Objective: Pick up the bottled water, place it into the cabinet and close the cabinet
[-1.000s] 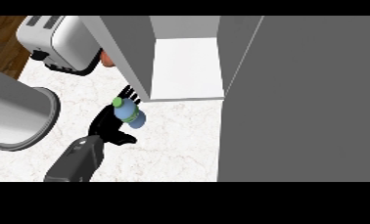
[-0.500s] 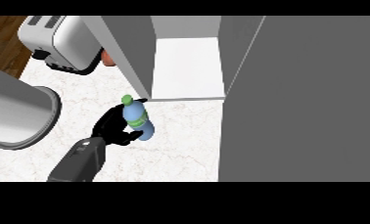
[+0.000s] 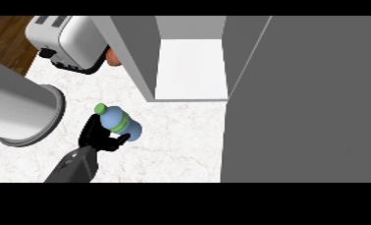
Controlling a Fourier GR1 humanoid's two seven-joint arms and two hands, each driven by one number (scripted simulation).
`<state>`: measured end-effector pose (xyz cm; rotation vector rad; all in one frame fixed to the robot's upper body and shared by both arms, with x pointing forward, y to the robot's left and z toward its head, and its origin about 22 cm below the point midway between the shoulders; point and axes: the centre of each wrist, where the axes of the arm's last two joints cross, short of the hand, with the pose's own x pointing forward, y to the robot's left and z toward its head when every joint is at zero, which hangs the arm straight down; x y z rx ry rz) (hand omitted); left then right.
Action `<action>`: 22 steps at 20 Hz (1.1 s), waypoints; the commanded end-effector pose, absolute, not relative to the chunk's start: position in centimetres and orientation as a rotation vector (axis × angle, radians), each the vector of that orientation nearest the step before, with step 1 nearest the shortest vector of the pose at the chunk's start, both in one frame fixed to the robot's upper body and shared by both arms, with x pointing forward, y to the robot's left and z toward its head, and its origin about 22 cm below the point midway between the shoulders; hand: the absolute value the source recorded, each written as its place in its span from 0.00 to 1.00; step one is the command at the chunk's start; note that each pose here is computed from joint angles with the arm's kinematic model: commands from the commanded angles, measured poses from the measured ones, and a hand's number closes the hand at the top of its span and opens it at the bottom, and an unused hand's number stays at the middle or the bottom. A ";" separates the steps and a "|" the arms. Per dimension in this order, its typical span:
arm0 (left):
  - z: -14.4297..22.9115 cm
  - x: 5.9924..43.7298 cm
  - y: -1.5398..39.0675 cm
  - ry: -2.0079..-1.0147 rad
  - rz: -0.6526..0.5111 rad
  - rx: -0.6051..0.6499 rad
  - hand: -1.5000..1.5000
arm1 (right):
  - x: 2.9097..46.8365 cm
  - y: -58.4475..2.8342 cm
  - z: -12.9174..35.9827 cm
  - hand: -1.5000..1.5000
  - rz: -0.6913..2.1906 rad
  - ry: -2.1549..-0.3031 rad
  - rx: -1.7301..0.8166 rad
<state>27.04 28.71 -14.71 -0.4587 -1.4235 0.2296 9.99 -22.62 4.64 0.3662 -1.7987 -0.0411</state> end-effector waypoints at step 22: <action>-10.2 25.2 26.3 -1.546 0.334 -0.535 1.00 | 9.5 -22.8 4.3 0.00 -0.007 -1.783 0.386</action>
